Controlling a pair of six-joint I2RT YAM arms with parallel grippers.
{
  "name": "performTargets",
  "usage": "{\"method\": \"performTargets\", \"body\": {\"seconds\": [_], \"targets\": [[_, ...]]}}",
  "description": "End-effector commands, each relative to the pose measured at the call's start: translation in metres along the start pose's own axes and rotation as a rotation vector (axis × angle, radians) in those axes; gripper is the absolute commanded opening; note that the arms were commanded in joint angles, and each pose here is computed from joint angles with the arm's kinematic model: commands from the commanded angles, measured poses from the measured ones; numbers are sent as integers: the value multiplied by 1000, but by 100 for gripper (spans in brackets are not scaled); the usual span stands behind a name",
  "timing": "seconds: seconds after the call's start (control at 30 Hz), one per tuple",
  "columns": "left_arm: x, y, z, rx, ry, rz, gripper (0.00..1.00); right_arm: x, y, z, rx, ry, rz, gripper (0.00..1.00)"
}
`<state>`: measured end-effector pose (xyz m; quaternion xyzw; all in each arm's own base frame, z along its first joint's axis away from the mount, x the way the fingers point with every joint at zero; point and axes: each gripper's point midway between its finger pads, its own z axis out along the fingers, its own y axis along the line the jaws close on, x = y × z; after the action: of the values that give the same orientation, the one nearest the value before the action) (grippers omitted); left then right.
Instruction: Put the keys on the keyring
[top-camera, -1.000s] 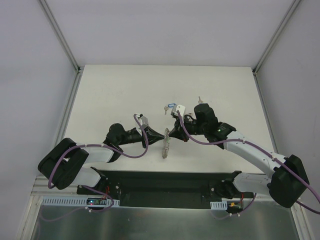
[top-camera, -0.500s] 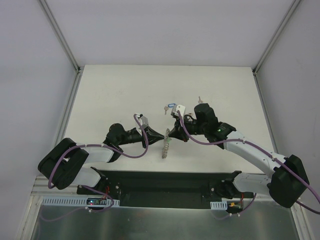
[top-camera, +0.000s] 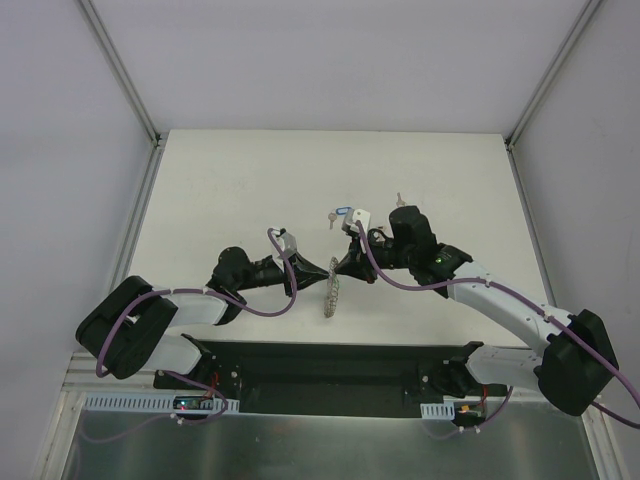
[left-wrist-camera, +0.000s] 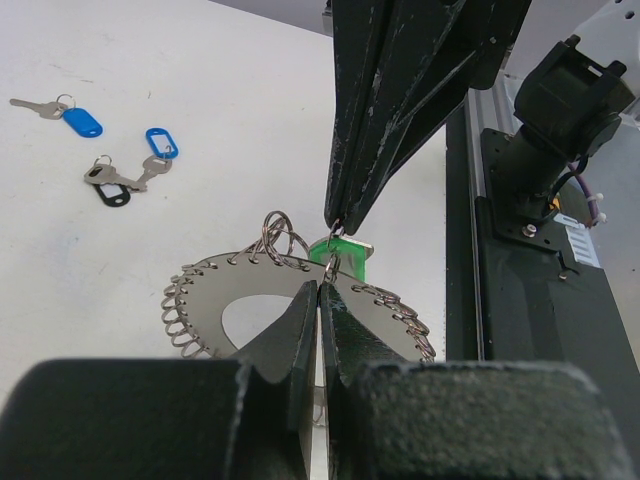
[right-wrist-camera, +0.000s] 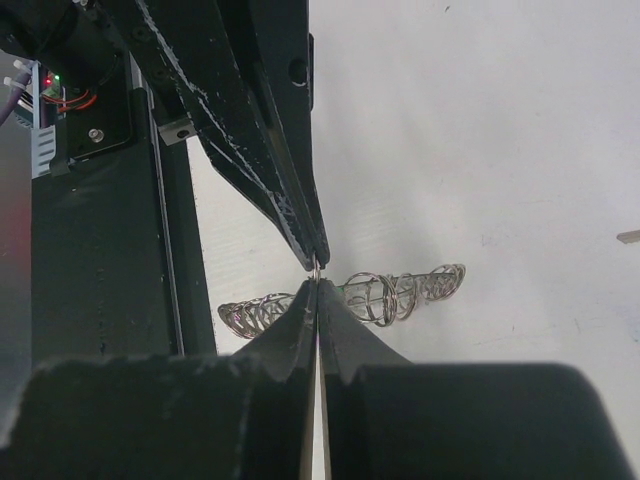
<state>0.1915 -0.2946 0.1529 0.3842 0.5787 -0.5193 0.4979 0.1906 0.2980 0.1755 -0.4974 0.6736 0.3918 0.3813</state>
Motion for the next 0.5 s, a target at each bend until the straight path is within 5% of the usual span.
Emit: {"method": "performTargets", "body": {"seconds": [0.0,0.47], "targets": [[-56,-16,0,73,-192,206,0,-15,7,2,-59,-51,-32,1],[-58,-15,1,72,-194,193,0,-10,12,7,-91,-28,-27,1]]}}
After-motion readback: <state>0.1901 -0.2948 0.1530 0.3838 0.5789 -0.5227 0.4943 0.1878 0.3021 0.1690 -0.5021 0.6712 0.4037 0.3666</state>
